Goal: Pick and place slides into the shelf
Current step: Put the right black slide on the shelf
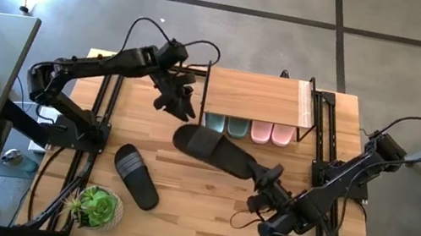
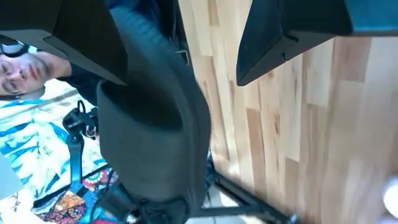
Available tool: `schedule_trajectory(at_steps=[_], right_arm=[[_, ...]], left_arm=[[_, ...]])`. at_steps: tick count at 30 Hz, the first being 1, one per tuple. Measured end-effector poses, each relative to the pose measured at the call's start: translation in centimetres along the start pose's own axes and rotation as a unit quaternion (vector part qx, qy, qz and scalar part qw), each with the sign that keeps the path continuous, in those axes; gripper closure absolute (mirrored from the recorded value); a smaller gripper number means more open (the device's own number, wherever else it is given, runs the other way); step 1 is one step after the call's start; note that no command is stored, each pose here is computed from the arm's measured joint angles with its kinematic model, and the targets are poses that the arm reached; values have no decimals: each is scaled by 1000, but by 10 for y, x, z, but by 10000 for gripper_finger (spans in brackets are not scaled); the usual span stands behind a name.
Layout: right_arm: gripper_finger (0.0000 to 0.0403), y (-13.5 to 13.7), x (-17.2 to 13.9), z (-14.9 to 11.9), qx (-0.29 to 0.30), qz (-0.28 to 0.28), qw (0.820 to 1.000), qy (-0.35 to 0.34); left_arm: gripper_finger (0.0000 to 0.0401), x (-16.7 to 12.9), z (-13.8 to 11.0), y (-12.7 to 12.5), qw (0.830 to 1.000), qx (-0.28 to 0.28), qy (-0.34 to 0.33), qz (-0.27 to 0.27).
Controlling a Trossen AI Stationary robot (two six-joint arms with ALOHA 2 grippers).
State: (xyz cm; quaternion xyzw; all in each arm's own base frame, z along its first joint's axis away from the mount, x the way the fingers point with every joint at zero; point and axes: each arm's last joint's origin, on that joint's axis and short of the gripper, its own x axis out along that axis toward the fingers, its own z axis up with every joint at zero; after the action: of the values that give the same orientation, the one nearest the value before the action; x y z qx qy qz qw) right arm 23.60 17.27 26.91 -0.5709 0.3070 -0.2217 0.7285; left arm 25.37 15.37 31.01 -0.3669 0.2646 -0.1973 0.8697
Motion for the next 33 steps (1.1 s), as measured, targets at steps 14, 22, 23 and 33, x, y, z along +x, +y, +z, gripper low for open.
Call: schedule_trajectory(at_steps=[14, 22, 23, 33], right_arm=[[352, -22, 58, -52, 140, 28, 971, 190], [352, -56, 72, -71, 236, 36, 928, 287], [352, -59, 75, -73, 246, 42, 922, 297], [362, -67, 109, -99, 294, 51, 870, 393]], left_arm=[[125, -15, 6, -16, 998, 56, -37, 4], [125, -19, 9, -24, 995, 88, -55, 15], [125, -19, 9, -24, 994, 88, -55, 17], [125, -18, 9, -24, 993, 98, -56, 28]])
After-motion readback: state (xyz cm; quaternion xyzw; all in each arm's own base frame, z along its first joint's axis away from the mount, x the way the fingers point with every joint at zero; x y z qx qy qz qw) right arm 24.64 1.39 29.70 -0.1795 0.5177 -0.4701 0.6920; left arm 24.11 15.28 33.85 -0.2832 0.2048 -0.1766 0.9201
